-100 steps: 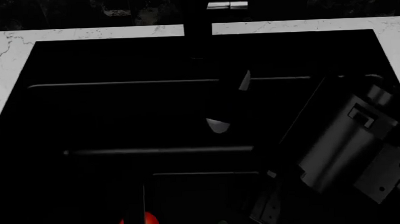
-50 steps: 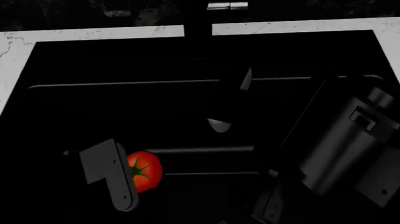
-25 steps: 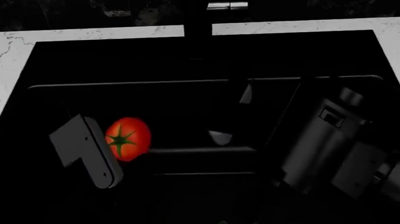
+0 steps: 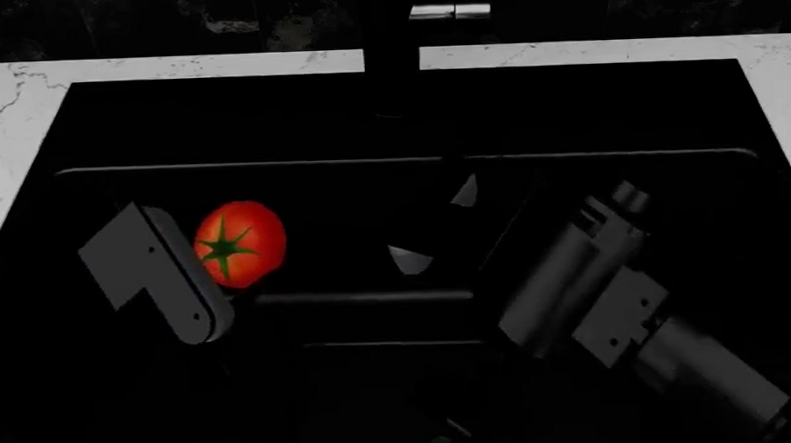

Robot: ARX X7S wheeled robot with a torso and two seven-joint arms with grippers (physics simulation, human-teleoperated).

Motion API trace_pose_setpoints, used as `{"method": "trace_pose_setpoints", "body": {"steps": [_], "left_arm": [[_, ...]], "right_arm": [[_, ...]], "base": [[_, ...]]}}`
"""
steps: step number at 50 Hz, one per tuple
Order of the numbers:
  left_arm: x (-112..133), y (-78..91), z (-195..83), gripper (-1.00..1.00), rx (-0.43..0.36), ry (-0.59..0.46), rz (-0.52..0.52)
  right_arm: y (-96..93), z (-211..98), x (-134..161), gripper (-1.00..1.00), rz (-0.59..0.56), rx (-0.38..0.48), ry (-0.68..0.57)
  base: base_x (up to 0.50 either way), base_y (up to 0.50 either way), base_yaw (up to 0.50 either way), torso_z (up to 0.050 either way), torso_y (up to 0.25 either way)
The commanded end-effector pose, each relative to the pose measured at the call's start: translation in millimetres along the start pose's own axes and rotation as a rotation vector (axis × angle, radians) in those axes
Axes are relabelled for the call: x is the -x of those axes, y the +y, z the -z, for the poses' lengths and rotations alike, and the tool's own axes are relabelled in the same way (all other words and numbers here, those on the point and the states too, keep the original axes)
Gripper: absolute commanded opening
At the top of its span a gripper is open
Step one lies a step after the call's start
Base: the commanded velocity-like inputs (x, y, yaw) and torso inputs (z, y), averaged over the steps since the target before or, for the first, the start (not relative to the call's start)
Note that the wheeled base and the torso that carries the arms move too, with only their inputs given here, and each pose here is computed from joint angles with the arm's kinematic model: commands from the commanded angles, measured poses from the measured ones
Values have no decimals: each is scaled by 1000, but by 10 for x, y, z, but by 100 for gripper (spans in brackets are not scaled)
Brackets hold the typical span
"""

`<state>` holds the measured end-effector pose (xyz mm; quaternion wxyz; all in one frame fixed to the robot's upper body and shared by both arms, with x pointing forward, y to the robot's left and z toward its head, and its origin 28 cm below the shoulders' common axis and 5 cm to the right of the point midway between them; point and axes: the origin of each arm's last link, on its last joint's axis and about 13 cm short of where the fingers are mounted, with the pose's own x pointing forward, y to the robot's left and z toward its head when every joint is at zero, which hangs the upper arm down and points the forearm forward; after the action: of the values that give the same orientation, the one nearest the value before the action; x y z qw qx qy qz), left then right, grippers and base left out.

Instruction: Pick the vegetables from the sink and place them on the cutting board.

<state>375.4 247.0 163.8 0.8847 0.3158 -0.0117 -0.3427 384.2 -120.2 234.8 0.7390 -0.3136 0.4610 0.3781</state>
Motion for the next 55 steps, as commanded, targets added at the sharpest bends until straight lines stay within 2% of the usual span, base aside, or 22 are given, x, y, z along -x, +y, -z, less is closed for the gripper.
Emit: {"method": "trace_pose_setpoints", "body": {"steps": [1,13,20,31,55], "left_arm": [[7,11,3,-100,40,-21,-22],[2,-11,33,-100,48,-22,-17],[10,-28,56,-100,48,-20,-7],[12,-23,48,-100,46,-21,-1],[7,-52,84,-100,50,-16,3]], "right_arm": [[-20,-72,-211,100,-16,-52,-3],[3,-142,-365,100,-37,-61,10],[72,-138,-531,100,-87,-41,44],[75,-188,-645,100,-123,-19,59],[156,-9,-913,100,-197,-37,103]], "base": [[0,0,0,0,0],[0,0,0,0,0],[0,0,0,0,0],[0,0,0,0,0],[0,0,0,0,0]]}}
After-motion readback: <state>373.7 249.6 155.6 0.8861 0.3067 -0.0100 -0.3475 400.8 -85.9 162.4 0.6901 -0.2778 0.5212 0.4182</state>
